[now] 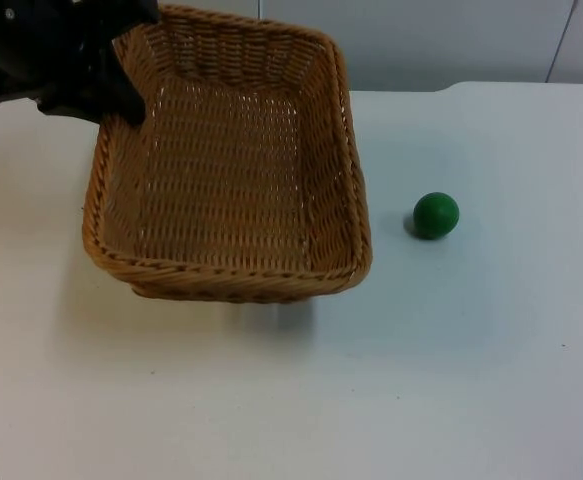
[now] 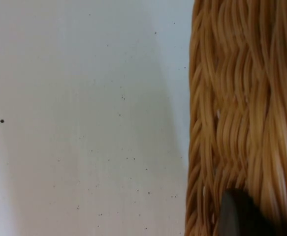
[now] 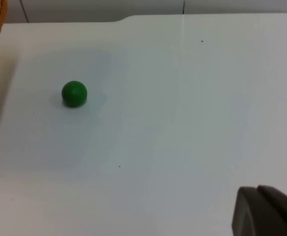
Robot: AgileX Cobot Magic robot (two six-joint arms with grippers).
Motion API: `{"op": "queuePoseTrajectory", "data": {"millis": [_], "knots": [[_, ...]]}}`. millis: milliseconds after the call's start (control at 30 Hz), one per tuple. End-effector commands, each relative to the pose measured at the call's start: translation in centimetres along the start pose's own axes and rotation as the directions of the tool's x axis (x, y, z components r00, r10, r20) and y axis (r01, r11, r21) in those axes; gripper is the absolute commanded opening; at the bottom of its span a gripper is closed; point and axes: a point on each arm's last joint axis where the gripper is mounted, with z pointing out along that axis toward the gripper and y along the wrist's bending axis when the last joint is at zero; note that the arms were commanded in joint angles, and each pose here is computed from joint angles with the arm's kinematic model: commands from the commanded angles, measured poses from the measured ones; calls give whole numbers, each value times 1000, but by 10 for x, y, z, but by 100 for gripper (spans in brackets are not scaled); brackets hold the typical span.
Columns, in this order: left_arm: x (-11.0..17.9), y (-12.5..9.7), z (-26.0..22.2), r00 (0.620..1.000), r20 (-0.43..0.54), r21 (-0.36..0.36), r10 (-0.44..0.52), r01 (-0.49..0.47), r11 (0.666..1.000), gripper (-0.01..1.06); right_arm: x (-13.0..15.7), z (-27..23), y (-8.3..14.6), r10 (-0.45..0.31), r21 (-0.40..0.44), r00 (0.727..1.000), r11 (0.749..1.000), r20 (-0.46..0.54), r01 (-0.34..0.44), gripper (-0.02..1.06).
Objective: Pick up the basket with the left hand and place the ball into the basket with the right hand.
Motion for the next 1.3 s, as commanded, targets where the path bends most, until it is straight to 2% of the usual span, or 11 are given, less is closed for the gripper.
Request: {"op": "queuePoseTrajectory", "data": {"millis": [0,1133,1267], "knots": [[-3,0,-1,999,25,9,-28,28,1000,0,1,1,0,3,-1,1000,1000,6,-3,0],[-3,0,-1,999,25,9,-28,28,1000,0,1,1,1,4,-3,1000,1000,6,-4,0],[-3,0,-1,999,25,9,-28,28,1000,0,1,1,-2,-29,-12,1000,1000,9,29,0]]}}
